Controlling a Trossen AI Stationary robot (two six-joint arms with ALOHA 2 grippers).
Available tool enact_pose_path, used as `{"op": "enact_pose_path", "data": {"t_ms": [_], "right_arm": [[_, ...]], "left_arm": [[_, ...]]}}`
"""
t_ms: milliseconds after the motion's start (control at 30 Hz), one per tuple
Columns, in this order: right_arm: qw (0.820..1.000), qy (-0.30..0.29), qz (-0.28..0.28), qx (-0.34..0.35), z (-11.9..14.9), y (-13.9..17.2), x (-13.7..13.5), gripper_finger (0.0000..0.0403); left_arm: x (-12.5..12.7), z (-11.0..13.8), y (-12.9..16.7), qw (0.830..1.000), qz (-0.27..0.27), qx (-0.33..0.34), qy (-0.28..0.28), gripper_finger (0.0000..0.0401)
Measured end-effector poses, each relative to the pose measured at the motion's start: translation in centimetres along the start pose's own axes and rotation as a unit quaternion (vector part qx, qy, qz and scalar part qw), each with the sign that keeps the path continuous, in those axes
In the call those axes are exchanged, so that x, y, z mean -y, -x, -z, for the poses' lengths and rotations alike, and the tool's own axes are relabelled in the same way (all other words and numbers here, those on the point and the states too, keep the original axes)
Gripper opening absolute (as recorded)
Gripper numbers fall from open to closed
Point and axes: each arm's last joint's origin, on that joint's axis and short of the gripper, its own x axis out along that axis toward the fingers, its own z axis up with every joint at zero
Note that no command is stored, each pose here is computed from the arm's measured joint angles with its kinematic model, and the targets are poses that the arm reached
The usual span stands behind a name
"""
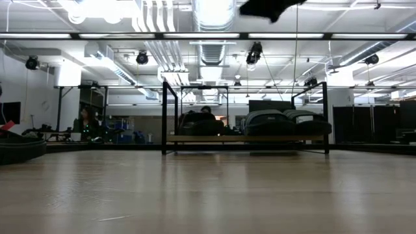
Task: Pick and place slides into the shelf
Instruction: Put the black slipper on the shelf
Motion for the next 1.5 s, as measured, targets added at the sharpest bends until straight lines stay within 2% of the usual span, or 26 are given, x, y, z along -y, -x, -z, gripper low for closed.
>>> {"op": "enact_pose_path", "data": {"t_ms": [100, 200, 433, 567, 667, 867, 1167, 1367, 1500], "right_arm": [[0.997, -0.015, -0.020, 0.071, 1.0, 3.3, -1.9, 0.0099], [0.993, -0.021, -0.047, 0.102, 3.0, 5.2, -3.8, 0.0096], [0.989, -0.023, -0.085, 0.115, 7.8, 6.4, -7.4, 0.0097], [0.985, -0.031, -0.106, 0.132, 9.5, 6.4, -8.7, 0.0097], [0.985, -0.030, -0.111, 0.130, 10.6, 6.4, -9.2, 0.0097], [0.985, -0.030, -0.110, 0.128, 12.3, 6.4, -9.6, 0.0098], [0.987, -0.025, -0.113, 0.108, 13.7, 6.4, -9.8, 0.0089], [0.988, -0.024, -0.114, 0.105, 14.0, 6.4, -9.9, 0.0090], [0.988, -0.024, -0.114, 0.103, 14.0, 6.4, -9.9, 0.0087]], "left_arm": [[-0.3, -1.6, -1.4, 1.000, -0.007, -0.001, -0.012, 0.0205], [-0.9, -3.3, -2.7, 1.000, -0.009, 0.003, -0.013, 0.0205], [0.2, -4.2, -9.0, 0.998, -0.004, -0.058, -0.039, 0.0205], [-0.3, -4.2, -12.0, 0.990, -0.006, -0.130, -0.051, 0.0205], [-0.2, -3.5, -14.5, 0.982, -0.012, -0.182, -0.056, 0.0205], [1.0, -1.1, -18.7, 0.958, -0.063, -0.252, -0.120, 0.0205], [3.0, 3.5, -23.0, 0.926, -0.043, -0.340, -0.158, 0.0205], [3.0, 7.6, -25.3, 0.894, -0.034, -0.410, -0.177, 0.0205], [2.6, 9.3, -26.1, 0.883, -0.034, -0.433, -0.178, 0.0205]]}}
